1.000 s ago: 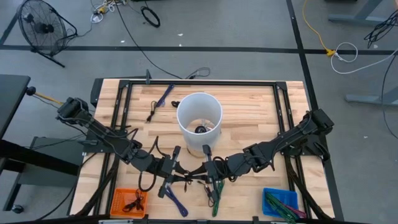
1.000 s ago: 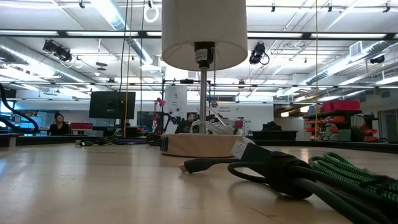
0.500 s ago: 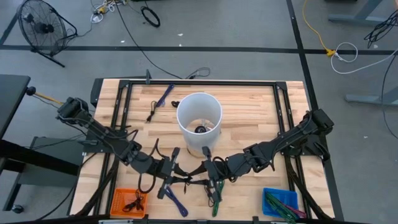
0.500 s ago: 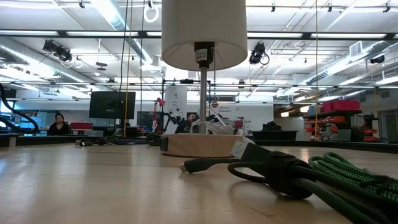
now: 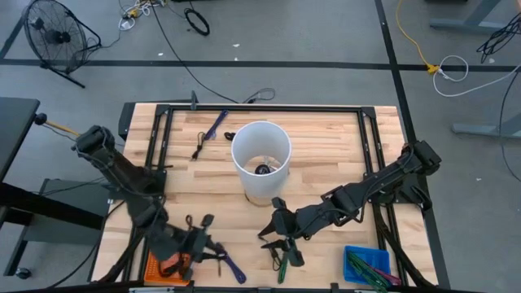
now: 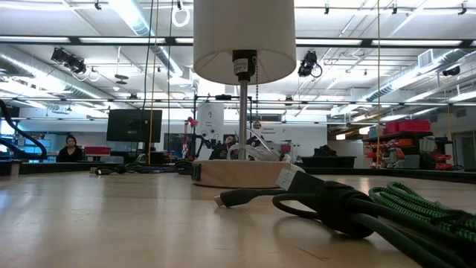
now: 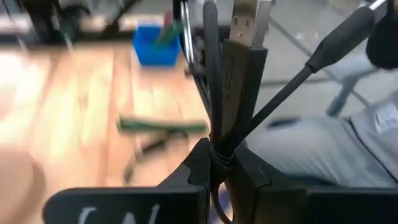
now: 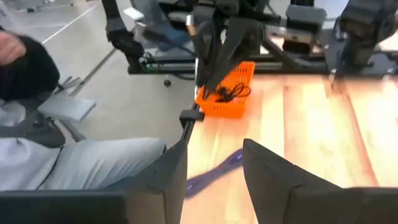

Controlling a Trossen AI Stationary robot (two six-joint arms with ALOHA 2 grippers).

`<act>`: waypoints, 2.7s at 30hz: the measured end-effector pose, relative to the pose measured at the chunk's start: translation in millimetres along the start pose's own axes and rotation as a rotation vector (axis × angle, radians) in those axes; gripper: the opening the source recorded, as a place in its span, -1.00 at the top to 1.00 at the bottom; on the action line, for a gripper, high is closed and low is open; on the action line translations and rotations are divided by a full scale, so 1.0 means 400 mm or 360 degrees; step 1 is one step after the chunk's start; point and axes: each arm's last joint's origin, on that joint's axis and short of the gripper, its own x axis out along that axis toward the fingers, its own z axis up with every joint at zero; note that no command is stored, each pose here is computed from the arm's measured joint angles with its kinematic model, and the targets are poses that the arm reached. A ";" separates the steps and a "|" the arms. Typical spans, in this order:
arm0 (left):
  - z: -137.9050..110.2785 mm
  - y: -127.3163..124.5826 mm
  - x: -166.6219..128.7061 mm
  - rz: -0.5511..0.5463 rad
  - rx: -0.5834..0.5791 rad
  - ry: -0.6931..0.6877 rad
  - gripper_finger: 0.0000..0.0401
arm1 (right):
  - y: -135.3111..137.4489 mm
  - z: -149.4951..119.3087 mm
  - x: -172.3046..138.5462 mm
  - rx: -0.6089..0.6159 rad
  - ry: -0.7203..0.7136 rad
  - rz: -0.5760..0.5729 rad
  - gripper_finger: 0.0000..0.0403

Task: Pick & Place USB Port
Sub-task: Put the black charger cable into the orange bin, then put the black and violet charger cable into the blue bin

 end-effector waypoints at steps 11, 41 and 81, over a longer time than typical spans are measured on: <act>-0.143 -0.095 -0.120 0.0010 -0.0498 0.0567 0.85 | -0.005 -0.018 -0.002 0.0064 0.0119 -0.0040 0.36; -0.268 -0.121 -0.196 0.0368 -0.1017 0.1285 0.42 | -0.007 -0.024 -0.003 0.0064 0.0158 -0.0052 0.42; -0.122 0.060 0.106 -0.0227 0.0194 0.0748 0.39 | -0.007 -0.025 -0.003 0.0062 0.0169 -0.0056 0.43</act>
